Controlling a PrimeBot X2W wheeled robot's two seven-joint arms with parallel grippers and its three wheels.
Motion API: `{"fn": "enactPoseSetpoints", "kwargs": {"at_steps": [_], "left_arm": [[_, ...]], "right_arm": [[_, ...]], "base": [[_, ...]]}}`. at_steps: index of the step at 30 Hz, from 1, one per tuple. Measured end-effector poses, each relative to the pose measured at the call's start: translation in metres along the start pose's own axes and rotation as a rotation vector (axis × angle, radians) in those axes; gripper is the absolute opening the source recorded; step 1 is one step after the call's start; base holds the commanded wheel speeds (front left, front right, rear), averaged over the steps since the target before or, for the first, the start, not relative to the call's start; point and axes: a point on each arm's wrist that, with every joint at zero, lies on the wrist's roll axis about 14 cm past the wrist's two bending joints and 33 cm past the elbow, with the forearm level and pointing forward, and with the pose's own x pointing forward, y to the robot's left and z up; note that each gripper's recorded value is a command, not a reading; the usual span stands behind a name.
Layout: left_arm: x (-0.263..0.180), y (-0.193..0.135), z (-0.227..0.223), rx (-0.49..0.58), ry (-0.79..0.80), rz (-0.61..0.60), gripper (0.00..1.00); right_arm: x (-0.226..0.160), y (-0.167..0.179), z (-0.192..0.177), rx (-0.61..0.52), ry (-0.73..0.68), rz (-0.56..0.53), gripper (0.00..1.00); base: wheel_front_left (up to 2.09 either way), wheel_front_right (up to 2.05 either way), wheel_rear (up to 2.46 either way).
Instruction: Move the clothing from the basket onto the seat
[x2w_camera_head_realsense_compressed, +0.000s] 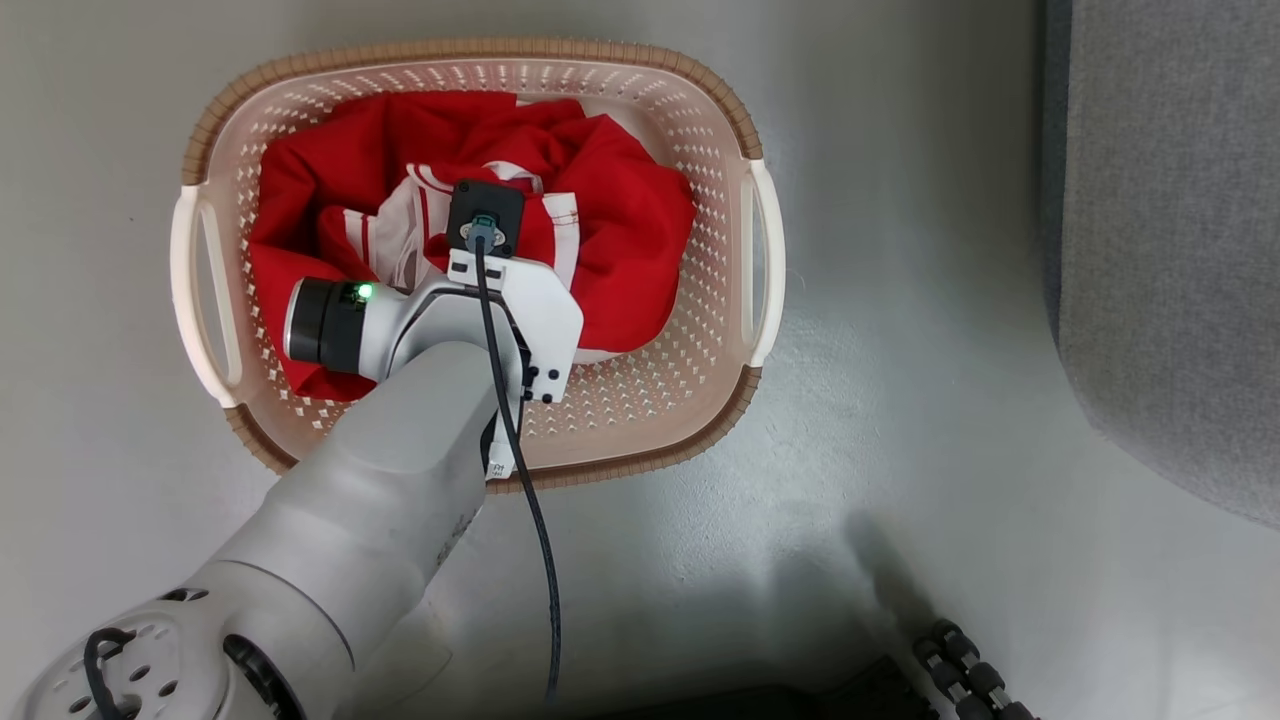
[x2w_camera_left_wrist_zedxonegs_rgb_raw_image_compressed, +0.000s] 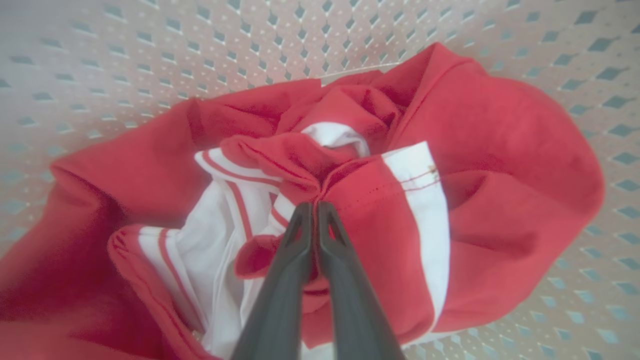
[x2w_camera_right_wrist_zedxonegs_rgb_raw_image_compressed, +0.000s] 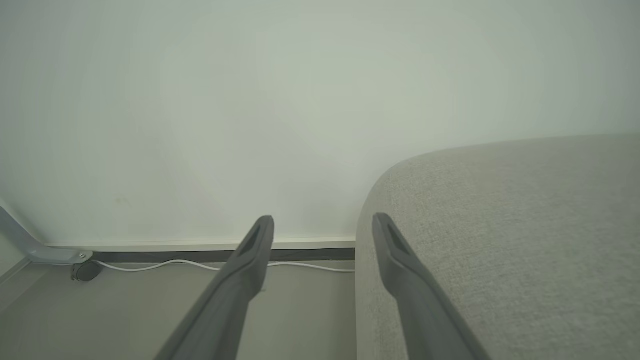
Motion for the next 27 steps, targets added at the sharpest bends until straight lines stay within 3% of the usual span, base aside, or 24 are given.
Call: {"fn": "enactPoseSetpoints", "kwargs": {"at_steps": [12,27], "left_arm": [[-0.044,-0.005,0.03,-0.069,-0.184,-0.014,0.0],[-0.142,-0.002,0.091,-0.097,-0.475,0.013,0.0]], "right_arm": [[-0.004,0.014,0.048,0.014,-0.086,0.015,1.0],[-0.048,0.046,0.098,0.001,-0.118,0.054,1.0]], "base": [[0.0,0.0,0.0],[0.0,0.0,0.0]]}}
